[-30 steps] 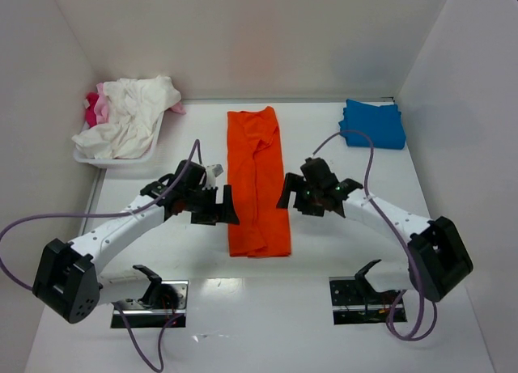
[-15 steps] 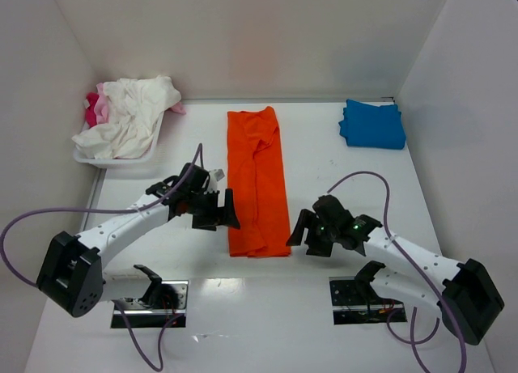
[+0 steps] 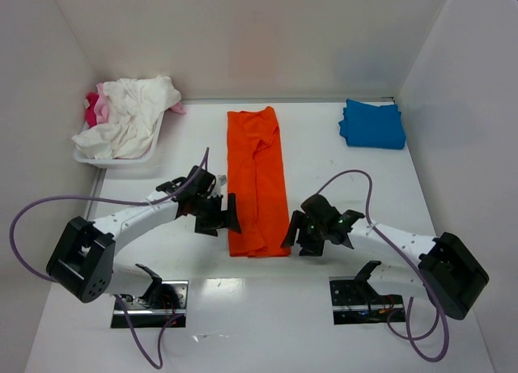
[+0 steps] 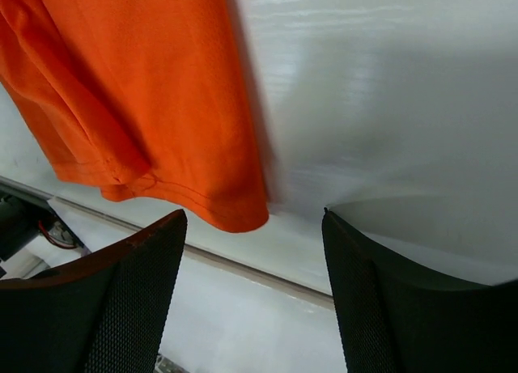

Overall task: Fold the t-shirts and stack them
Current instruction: Grab the bottom of the folded rectangular tshirt with both arms, then fold the folded rectangular tshirt in 1/3 of the way

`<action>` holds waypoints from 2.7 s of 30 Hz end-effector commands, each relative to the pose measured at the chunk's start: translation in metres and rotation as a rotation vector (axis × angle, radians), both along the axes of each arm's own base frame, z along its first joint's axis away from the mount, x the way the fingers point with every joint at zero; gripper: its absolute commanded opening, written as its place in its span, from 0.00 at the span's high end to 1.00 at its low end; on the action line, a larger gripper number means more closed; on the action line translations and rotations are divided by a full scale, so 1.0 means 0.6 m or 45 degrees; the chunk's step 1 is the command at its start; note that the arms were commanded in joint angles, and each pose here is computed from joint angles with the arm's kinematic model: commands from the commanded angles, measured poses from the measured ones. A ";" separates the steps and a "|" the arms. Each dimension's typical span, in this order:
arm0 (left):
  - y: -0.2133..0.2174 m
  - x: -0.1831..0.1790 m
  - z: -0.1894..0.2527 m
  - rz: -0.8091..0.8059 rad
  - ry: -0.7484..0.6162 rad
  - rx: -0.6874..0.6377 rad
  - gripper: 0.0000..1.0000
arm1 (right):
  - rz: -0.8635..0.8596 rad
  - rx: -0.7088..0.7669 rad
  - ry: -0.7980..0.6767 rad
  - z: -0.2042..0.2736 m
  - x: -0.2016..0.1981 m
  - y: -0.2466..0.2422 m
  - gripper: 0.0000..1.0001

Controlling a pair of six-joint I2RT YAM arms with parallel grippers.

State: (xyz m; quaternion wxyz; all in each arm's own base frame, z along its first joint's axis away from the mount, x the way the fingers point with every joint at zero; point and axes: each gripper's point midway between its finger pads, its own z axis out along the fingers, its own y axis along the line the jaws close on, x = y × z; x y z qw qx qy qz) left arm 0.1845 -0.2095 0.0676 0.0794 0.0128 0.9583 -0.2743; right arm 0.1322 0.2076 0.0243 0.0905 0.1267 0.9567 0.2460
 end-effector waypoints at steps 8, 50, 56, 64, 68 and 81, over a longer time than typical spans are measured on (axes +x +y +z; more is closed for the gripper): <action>-0.022 -0.043 -0.013 -0.071 0.087 0.004 0.06 | 0.052 -0.009 -0.087 -0.001 0.036 0.024 0.56; -0.016 -0.057 -0.098 -0.078 0.248 0.172 0.66 | 0.062 0.003 -0.109 0.006 0.040 0.028 1.00; -0.011 -0.056 -0.094 -0.059 0.239 0.191 1.00 | 0.080 0.006 -0.103 0.005 0.043 0.034 1.00; -0.028 -0.015 -0.022 -0.048 0.100 0.151 1.00 | 0.074 -0.001 -0.178 0.044 0.082 0.040 1.00; -0.032 0.020 0.016 -0.025 0.023 0.131 1.00 | 0.044 0.007 -0.256 0.080 0.126 0.030 1.00; -0.009 0.193 0.071 0.089 -0.171 0.018 1.00 | -0.055 0.040 -0.380 0.129 0.290 -0.003 1.00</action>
